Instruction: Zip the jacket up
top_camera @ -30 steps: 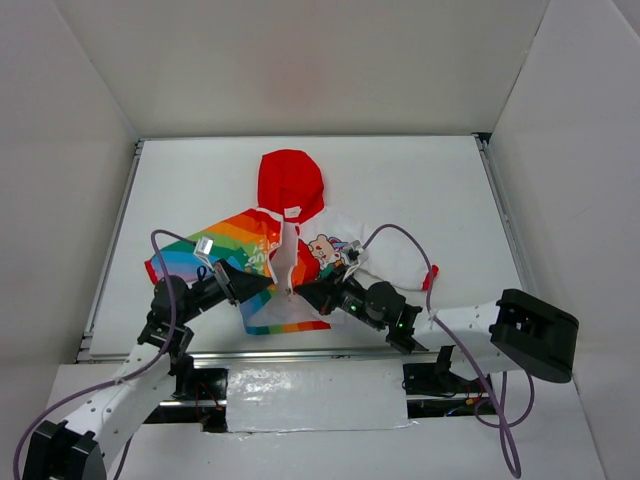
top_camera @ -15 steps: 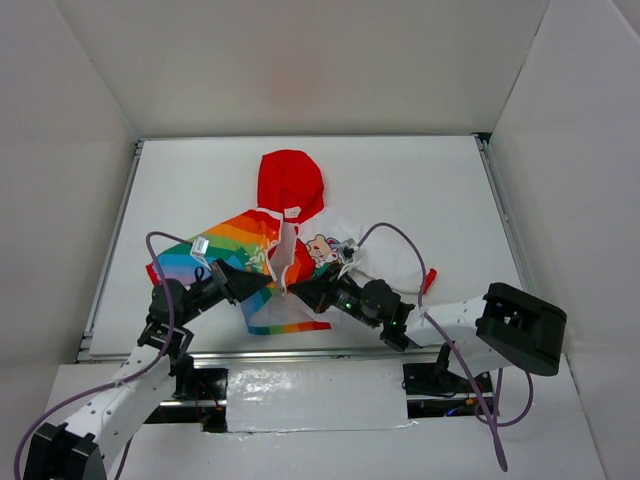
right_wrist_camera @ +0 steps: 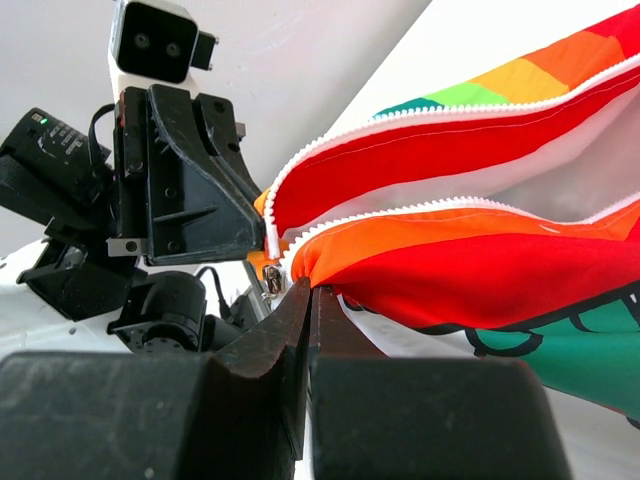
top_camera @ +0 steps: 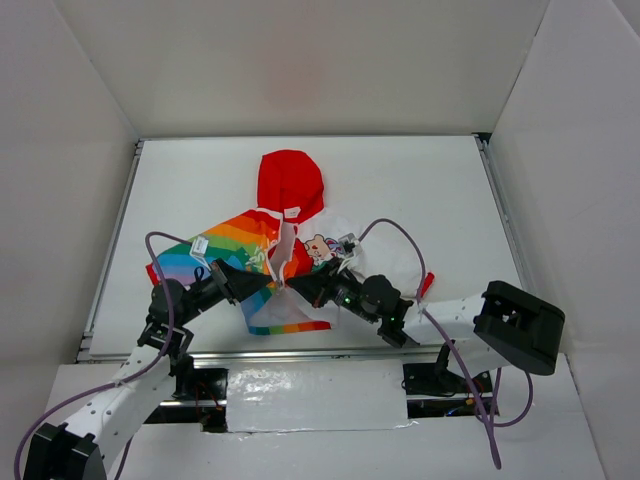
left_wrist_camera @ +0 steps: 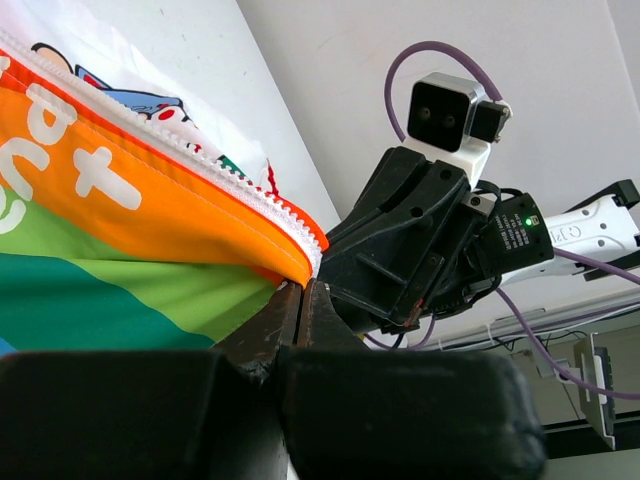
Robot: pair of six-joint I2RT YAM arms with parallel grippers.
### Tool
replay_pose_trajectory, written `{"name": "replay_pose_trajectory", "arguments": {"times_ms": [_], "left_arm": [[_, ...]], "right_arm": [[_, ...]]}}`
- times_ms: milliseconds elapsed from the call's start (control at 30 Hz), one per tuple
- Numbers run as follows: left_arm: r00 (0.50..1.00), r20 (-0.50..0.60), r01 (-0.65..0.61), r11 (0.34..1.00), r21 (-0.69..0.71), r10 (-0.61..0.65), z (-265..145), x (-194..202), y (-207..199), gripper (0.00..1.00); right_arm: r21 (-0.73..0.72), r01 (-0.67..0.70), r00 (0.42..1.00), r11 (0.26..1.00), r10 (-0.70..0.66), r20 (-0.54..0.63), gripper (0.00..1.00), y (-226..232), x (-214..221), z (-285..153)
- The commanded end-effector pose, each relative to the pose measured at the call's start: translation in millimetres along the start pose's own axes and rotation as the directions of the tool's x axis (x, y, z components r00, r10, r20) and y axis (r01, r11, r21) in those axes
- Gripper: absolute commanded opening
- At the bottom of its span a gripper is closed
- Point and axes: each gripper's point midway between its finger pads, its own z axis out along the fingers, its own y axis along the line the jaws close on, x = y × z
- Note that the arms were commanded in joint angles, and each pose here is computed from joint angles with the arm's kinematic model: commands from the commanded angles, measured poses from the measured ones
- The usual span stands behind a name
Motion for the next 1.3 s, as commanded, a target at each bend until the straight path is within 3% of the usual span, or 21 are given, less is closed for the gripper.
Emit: {"name": "replay_pose_trajectory", "arguments": {"times_ms": [0, 1267], "left_arm": [[0.999, 0.028, -0.035, 0.997, 0.074, 0.033, -0.6, -6.3, -18.2, 0.00], [1.000, 0.010, -0.030, 0.997, 0.073, 0.030, 0.7, -4.9, -18.8, 0.00]], "right_arm": [[-0.084, -0.001, 0.997, 0.996, 0.007, 0.075, 0.00, 23.9, -24.6, 10.6], [-0.099, -0.017, 0.996, 0.995, 0.025, 0.085, 0.00, 23.8, -32.4, 13.5]]}}
